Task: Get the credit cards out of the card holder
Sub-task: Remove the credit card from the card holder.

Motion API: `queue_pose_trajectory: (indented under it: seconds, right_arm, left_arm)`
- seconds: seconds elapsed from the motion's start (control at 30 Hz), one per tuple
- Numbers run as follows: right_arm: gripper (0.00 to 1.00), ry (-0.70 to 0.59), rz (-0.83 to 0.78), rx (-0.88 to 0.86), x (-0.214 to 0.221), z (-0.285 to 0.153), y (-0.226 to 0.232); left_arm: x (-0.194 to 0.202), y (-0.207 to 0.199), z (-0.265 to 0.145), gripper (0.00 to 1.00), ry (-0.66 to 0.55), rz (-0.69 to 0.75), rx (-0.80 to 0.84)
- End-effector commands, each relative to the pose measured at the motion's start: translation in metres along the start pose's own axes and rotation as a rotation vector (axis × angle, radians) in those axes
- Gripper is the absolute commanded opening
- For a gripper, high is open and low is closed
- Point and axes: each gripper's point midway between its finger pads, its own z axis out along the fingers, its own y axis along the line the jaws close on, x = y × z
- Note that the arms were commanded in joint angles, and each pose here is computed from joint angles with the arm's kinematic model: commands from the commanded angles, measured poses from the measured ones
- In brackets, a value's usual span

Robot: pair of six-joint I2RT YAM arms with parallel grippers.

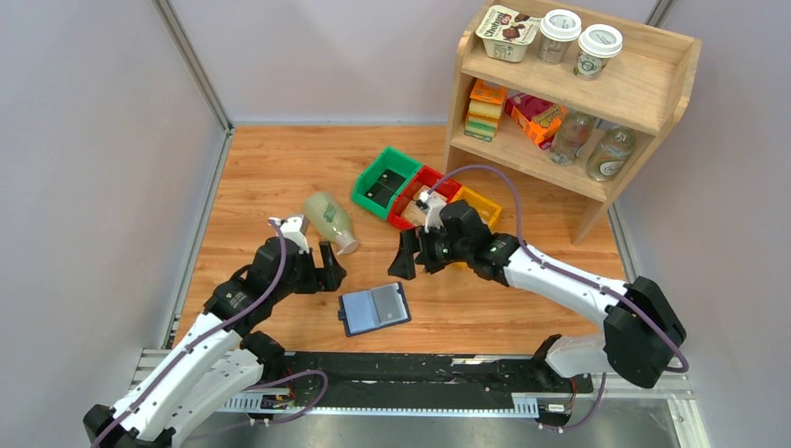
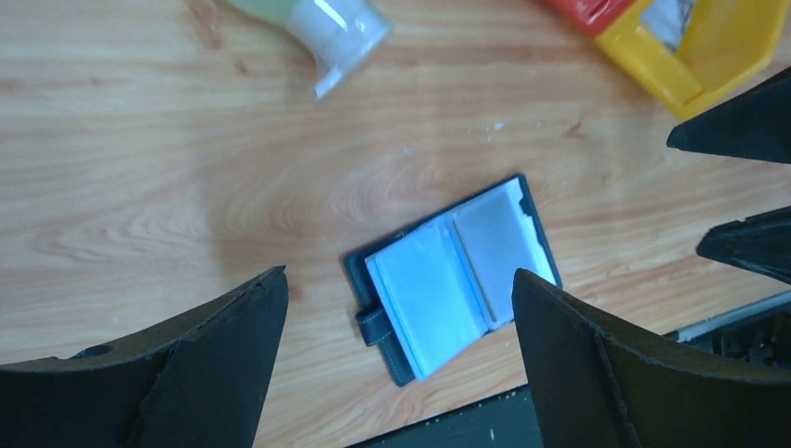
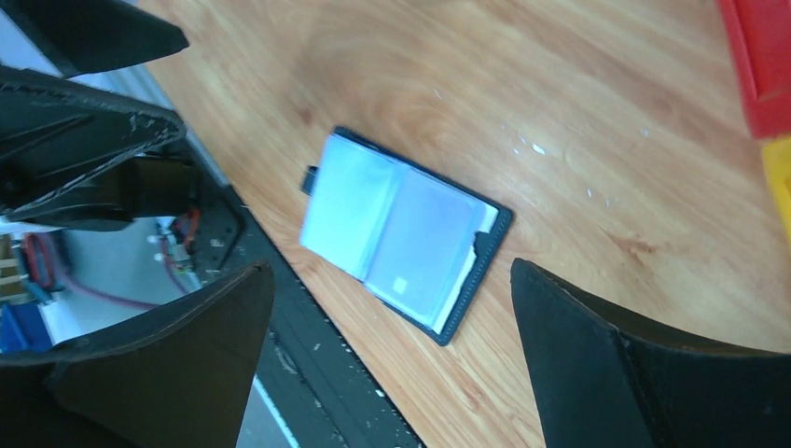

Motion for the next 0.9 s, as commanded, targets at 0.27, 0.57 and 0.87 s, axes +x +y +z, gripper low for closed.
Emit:
queue_pose_trajectory:
  seconds: [0.27,0.57,0.87]
  right_arm:
    - [0.96,0.121,0.128,0.437,0.059,0.046,-0.055]
    - [0.82,0.188,0.192,0.475,0.074,0.057,-0.059]
    - [0.77,0.214,0.209,0.397,0.078,0.064,-0.046]
  left_arm:
    - [0.066,0.010,0.033,0.93,0.226,-0.057,-0.010]
    - [0.085,0.026,0.038,0.93,0.297,-0.078,-0.100]
    - [0.089,0.024,0.047,0.91,0.320,-0.138,-0.119]
